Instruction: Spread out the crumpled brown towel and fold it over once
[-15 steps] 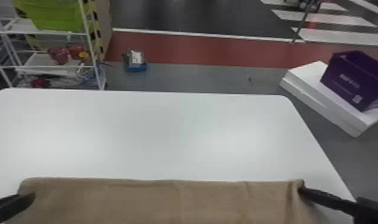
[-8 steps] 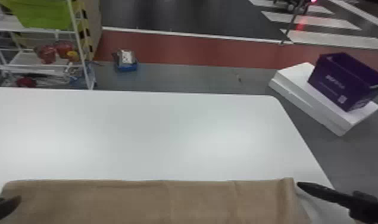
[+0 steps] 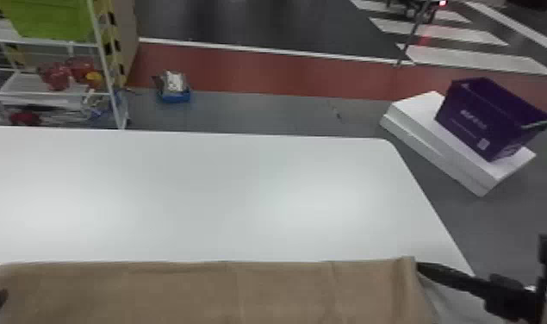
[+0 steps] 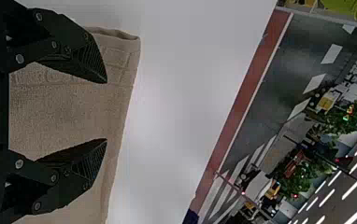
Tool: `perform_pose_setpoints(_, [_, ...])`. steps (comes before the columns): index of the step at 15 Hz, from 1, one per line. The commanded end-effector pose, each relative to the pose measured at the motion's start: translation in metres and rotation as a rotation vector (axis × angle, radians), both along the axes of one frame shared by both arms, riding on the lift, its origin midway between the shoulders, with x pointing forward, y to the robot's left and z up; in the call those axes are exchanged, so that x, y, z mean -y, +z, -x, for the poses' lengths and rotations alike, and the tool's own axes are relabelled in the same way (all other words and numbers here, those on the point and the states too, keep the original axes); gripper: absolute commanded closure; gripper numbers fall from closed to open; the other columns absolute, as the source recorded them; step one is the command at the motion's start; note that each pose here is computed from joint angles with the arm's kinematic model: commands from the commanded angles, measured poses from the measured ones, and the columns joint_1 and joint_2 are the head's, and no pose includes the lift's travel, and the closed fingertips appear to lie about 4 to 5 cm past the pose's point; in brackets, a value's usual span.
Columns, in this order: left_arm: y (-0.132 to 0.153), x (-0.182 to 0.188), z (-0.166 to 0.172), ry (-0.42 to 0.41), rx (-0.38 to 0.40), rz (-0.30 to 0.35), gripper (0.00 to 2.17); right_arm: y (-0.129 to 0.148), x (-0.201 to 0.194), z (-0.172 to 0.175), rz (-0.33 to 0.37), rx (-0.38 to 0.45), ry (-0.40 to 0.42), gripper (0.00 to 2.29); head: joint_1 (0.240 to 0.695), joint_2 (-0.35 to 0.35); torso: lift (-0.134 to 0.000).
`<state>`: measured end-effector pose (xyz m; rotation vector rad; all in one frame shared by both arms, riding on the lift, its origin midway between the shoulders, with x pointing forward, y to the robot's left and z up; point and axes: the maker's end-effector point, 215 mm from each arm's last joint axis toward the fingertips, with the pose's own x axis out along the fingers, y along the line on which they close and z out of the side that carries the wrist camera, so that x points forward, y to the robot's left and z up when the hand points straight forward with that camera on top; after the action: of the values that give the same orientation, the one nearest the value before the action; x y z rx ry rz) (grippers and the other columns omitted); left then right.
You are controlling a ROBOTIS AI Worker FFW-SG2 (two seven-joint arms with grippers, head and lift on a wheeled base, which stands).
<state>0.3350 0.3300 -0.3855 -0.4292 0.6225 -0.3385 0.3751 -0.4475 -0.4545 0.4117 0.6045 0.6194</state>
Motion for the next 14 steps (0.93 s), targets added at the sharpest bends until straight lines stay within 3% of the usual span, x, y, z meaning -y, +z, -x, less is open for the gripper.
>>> perform_pose_setpoints(1, [0.002,0.002,-0.001,-0.005,0.008,0.003,0.53,-0.001,-0.016,-0.003,-0.024,0.008,0.016,2.04,0.695,-0.193,-0.123])
perform_pose_setpoints(5, [0.004,0.004,-0.003,-0.010,0.014,0.002,0.53,0.007,-0.019,-0.012,-0.037,0.019,0.009,2.04,0.695,-0.166,-0.123])
perform_pose_setpoints(10, [0.011,0.009,-0.002,-0.023,0.028,0.009,0.53,0.024,0.012,-0.008,-0.028,0.052,-0.053,2.04,0.695,-0.185,-0.123])
perform_pose_setpoints(14, [0.028,0.034,0.012,-0.080,0.049,0.115,0.53,0.050,0.036,0.012,-0.033,0.100,-0.101,2.04,0.695,-0.258,-0.123])
